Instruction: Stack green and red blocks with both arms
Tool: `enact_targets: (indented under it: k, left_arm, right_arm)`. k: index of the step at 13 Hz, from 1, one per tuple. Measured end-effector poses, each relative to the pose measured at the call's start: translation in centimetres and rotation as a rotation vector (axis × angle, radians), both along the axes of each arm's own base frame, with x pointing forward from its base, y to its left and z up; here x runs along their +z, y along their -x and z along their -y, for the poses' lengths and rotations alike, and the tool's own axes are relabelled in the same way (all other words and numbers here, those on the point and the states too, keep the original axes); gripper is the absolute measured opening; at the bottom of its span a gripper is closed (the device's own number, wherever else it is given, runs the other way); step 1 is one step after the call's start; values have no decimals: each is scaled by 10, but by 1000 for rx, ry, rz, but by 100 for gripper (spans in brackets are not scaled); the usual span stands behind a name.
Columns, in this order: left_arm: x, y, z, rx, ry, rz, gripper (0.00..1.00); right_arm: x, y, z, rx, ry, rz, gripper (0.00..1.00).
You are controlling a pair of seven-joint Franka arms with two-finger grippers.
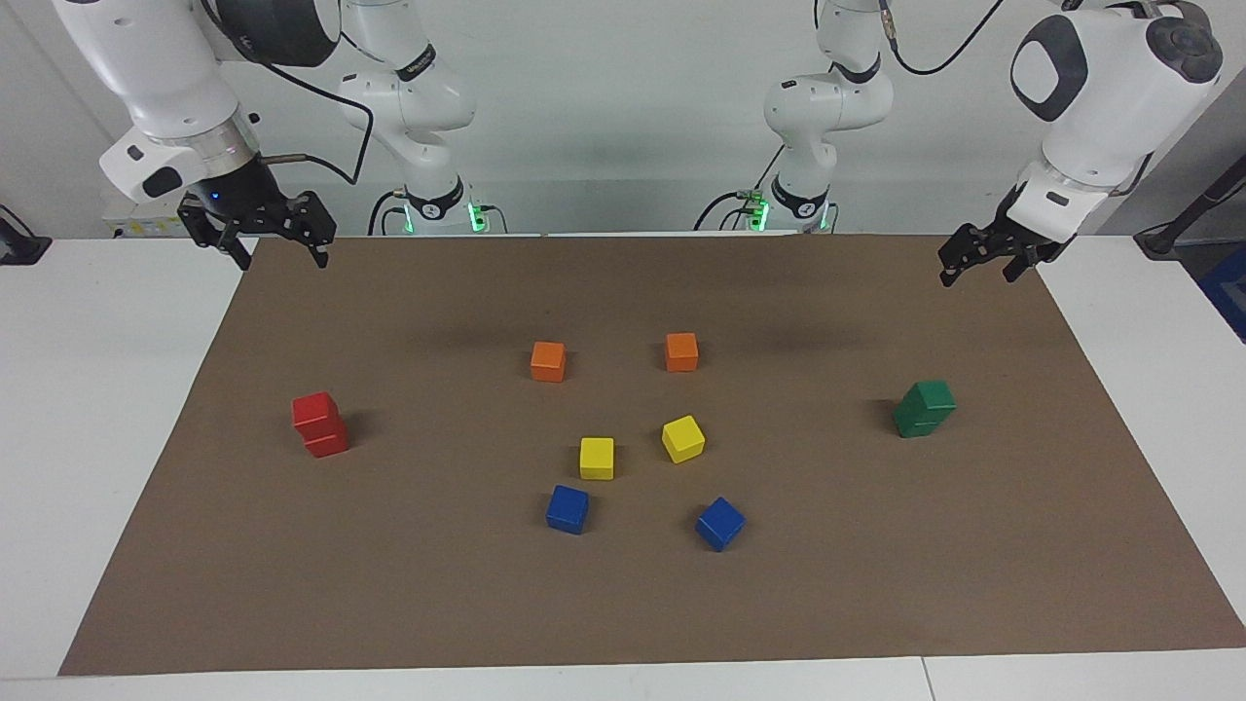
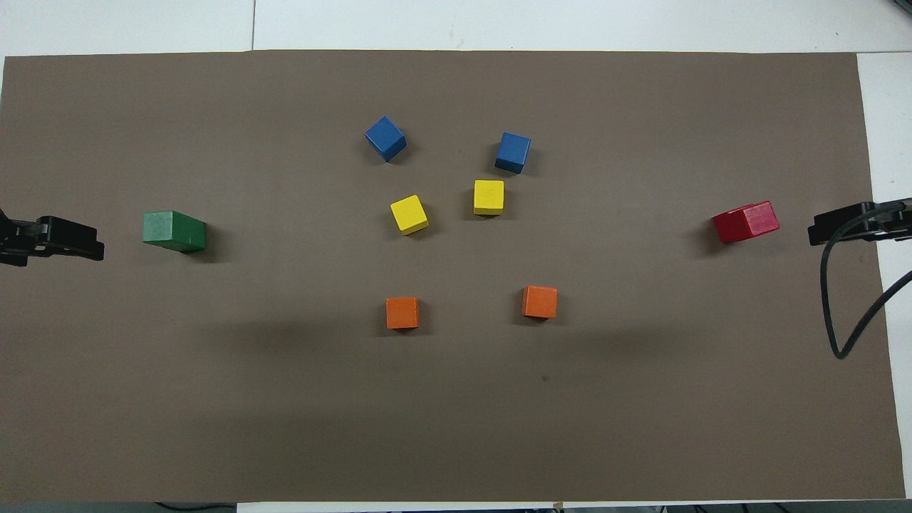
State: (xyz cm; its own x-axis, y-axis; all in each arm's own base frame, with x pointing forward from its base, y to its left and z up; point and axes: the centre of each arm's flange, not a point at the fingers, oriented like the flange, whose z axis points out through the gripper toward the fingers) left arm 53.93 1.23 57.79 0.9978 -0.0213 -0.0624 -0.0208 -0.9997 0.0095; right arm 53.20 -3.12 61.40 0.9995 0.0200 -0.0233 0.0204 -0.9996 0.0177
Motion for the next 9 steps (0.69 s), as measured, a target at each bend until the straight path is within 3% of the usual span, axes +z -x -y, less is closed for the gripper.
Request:
enact_targets:
  k: [9]
  left_arm:
    - [-8,-11,16,-31,3,-36,100]
  right_arm:
    - [0,0,0,0,0,-1,100]
